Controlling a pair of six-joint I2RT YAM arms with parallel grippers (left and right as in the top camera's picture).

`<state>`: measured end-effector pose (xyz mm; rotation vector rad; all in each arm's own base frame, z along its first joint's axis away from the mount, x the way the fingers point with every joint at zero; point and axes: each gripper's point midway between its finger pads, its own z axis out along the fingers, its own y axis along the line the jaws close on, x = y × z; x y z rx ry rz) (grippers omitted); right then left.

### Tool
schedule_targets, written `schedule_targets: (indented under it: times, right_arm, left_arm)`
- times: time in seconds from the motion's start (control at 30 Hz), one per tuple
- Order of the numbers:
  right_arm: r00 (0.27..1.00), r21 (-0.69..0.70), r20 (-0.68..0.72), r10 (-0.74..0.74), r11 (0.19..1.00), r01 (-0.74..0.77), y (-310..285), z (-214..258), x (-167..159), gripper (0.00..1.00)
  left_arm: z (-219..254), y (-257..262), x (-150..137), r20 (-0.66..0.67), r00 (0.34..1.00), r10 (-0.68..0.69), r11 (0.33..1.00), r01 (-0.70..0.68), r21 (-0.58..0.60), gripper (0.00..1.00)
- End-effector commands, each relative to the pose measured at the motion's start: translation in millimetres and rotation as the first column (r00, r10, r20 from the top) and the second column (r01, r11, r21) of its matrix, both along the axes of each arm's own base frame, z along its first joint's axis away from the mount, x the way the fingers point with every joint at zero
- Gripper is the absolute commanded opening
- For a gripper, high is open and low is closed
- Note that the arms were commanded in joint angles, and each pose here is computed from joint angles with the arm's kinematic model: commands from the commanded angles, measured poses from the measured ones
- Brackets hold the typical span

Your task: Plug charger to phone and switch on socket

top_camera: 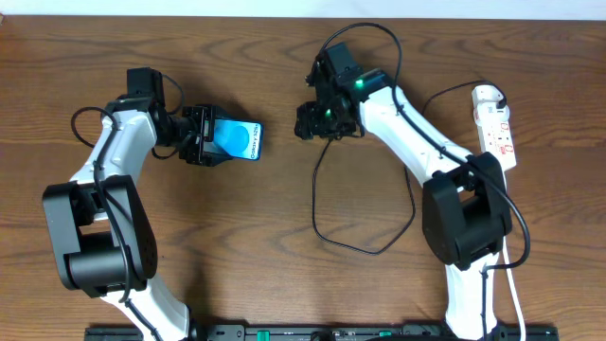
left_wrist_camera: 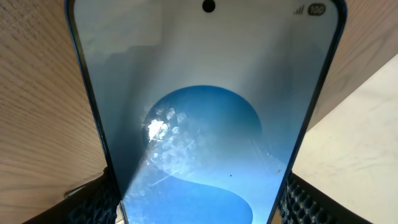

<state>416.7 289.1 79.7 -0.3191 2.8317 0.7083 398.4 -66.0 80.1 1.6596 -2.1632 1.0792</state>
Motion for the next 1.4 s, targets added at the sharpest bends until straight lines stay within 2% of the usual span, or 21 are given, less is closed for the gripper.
schedule_targets:
  times: [0.0,0.3,0.53,0.73,1.07,1.17,1.37]
  right_arm:
    - [0.997,0.131,-0.064,0.035,0.991,-0.026,24.0,6.8,-7.8,0.6]
    - [0.994,0.311,-0.082,0.07,0.95,-0.041,45.9,33.5,-7.2,0.59]
    - [0.997,0.344,-0.047,0.065,0.938,-0.045,46.3,59.2,-6.4,0.59]
    - [1.0,0.329,-0.002,0.031,0.944,-0.029,50.0,68.2,-1.1,0.6]
    - [0.999,0.302,0.029,0.043,0.952,-0.05,77.9,66.9,-14.5,0.59]
    - [1.0,0.279,0.021,0.017,0.96,-0.022,80.8,63.4,-16.4,0.56]
    - [0.999,0.218,0.025,-0.037,0.975,0.03,86.4,54.9,-20.0,0.43]
  left_arm:
    - [14.3,-5.0,2.4,0.03,1.0,-0.006,0.999,0.007,-0.04,0.52]
    - [17.7,-8.5,1.9,0.004,1.0,0.016,0.997,-0.016,-0.079,0.52]
    - [18.1,-8.9,1.8,-0.033,0.998,0.049,0.994,-0.052,-0.095,0.52]
    - [18.1,-8.9,1.8,-0.05,0.997,0.064,0.992,-0.069,-0.101,0.52]
    - [16.7,-24.5,-1.4,-0.095,0.993,0.065,0.992,-0.074,-0.102,0.52]
    - [16.8,-25.8,-1.6,-0.102,0.992,0.068,0.991,-0.079,-0.104,0.52]
    - [16.8,-31.6,-3.0,-0.12,0.99,0.07,0.991,-0.083,-0.109,0.52]
